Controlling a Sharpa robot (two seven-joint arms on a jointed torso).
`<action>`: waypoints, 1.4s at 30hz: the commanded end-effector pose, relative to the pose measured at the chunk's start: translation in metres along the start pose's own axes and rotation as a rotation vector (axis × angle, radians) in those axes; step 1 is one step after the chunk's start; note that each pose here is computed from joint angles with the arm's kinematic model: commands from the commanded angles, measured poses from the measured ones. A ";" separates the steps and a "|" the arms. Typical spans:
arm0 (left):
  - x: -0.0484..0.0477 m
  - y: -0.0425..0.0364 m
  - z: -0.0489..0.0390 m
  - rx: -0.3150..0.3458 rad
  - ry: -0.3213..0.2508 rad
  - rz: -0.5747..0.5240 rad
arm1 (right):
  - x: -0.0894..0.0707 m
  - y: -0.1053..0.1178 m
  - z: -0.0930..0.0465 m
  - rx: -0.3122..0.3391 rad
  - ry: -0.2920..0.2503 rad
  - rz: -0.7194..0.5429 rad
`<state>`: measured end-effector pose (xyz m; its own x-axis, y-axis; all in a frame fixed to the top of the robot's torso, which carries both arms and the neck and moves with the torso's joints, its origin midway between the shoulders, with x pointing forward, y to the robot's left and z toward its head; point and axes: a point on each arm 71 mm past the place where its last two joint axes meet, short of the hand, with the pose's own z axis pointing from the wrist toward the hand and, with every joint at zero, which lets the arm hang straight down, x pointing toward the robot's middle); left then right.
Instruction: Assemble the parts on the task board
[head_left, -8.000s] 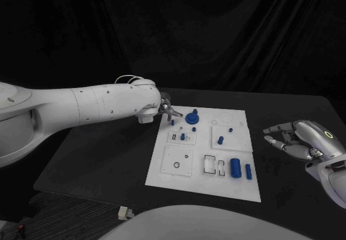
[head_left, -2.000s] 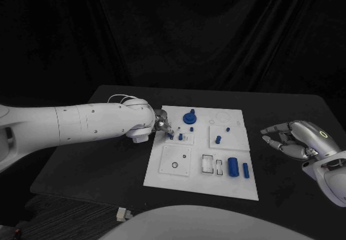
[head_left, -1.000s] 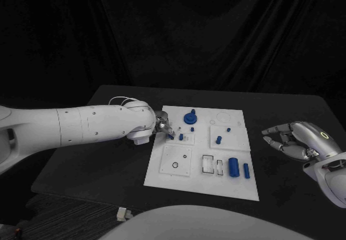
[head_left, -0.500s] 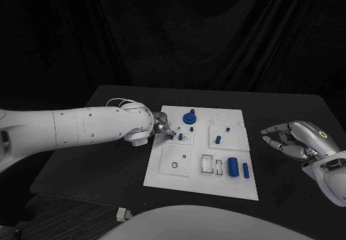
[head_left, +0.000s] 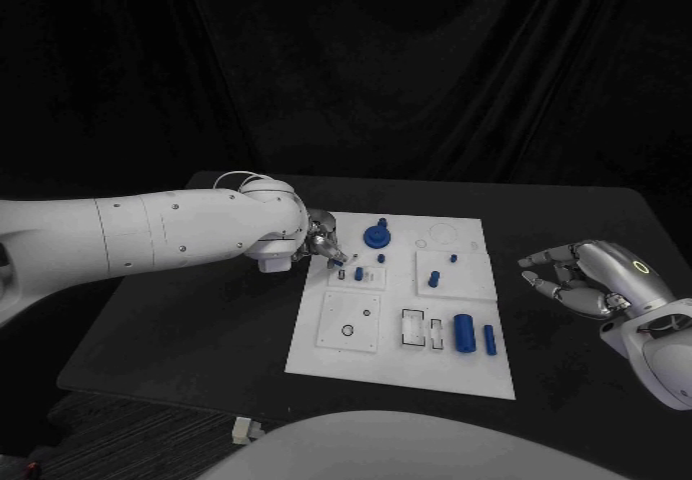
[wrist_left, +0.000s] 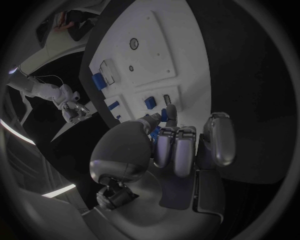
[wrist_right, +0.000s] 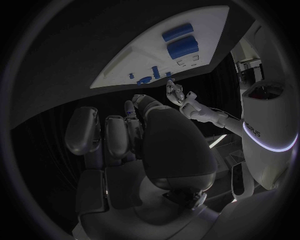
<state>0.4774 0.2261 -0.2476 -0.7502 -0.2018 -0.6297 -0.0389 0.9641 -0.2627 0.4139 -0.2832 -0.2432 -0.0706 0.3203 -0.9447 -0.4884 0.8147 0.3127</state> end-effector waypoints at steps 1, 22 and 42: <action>-0.0037 -0.0017 -0.0024 -0.011 0.065 0.045 | 0.001 -0.001 0.000 0.019 0.007 0.000; -0.0161 -0.0183 0.0079 -0.049 0.113 0.110 | 0.002 0.000 0.000 0.015 0.007 0.002; -0.0076 -0.0254 0.0195 -0.068 0.157 0.136 | 0.002 0.001 0.000 0.010 0.002 0.003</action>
<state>0.4992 0.2013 -0.2482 -0.8291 -0.0614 -0.5558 0.0193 0.9902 -0.1382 0.4139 -0.2812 -0.2438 -0.0771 0.3201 -0.9442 -0.4888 0.8133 0.3156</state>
